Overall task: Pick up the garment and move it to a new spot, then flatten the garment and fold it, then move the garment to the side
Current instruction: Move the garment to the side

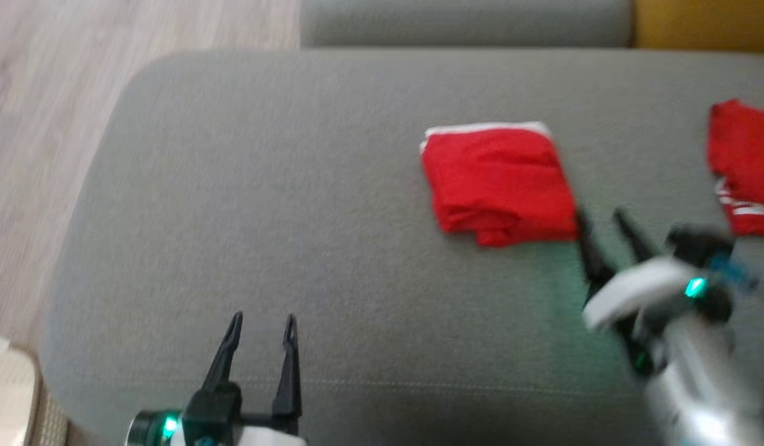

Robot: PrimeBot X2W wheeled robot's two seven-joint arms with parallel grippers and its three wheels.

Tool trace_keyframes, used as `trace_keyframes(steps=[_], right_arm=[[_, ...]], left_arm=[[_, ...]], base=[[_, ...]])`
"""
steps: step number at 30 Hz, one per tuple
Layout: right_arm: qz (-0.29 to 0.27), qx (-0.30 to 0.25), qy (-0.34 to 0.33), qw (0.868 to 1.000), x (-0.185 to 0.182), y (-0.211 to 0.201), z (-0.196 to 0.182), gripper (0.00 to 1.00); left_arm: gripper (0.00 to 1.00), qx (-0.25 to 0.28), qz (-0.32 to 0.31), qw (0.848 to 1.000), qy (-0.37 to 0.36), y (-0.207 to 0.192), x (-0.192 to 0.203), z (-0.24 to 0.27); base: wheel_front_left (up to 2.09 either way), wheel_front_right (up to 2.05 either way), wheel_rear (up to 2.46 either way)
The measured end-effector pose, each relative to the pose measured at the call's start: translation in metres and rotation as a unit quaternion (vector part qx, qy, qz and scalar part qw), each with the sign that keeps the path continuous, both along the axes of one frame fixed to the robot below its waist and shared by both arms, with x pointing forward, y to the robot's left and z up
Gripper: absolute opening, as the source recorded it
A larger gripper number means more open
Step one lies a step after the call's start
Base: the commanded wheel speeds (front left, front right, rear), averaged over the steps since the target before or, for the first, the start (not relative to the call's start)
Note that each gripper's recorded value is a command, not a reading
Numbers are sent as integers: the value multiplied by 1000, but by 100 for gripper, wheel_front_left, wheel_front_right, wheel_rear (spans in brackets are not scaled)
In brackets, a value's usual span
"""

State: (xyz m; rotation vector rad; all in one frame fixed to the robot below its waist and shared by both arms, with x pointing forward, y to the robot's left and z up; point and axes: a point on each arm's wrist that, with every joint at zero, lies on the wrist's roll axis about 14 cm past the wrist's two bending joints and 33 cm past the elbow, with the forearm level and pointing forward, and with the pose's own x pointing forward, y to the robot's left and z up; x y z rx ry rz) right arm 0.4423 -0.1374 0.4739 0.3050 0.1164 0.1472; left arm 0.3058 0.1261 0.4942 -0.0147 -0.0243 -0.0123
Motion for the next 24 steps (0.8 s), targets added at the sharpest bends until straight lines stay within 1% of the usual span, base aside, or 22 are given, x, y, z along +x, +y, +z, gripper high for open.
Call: trace_keyframes(steps=[4,7,12,14,18,21,23,24], right_arm=[[9,-8,37,999,44,-10,1,100],[12,-7,84,996,64,-16,-14,100],[30,-22,160,986,80,-16,-47,100],[36,-31,173,984,87,-14,-55,100],[48,-27,186,981,99,-4,-62,100],[55,-36,200,977,103,0,-71,100],[53,-36,209,976,103,-1,-76,98],[49,-34,231,971,100,-4,-86,98]], left_arm=[[100,-1,1,1000,0,0,13,1],[100,-2,-3,1000,-1,-3,22,1],[100,-8,4,1000,12,-1,30,-6],[100,-8,10,1000,19,2,33,-9],[100,-11,10,1000,23,1,39,-12],[100,-7,18,1000,25,5,42,-13],[100,-7,18,999,26,5,42,-14],[100,-7,19,999,27,6,43,-15]], base=[[0,0,0],[0,0,0],[0,0,0],[0,0,0],[0,0,0],[0,0,0],[0,0,0],[0,0,0]])
